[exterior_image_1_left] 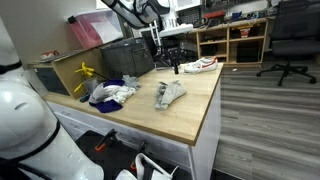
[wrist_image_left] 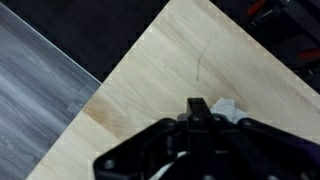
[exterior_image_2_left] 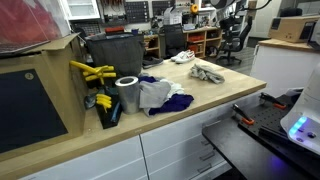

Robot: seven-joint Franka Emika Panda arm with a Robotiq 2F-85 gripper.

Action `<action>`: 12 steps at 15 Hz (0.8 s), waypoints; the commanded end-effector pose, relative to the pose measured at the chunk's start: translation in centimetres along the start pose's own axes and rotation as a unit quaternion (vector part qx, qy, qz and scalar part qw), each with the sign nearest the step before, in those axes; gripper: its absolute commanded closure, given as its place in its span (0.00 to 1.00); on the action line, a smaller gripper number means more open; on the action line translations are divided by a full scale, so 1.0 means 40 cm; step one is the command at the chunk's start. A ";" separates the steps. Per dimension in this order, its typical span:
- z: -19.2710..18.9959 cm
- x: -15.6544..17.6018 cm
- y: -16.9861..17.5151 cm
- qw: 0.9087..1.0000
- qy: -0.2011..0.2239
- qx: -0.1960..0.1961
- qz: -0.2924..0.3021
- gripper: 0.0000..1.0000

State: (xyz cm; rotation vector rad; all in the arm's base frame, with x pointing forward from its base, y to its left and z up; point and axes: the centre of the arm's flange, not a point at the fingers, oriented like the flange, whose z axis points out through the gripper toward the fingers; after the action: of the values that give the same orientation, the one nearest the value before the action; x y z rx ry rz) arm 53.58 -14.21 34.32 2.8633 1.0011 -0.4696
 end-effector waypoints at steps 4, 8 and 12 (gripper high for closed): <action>-0.064 -0.100 -0.046 0.988 0.042 0.016 0.145 1.00; -0.069 -0.149 -0.076 0.977 0.058 0.026 0.206 1.00; -0.071 -0.198 -0.129 0.965 0.065 0.039 0.252 1.00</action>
State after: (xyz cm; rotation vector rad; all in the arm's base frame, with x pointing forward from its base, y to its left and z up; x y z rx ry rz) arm 48.53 -15.37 38.68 3.0645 0.3466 -0.3371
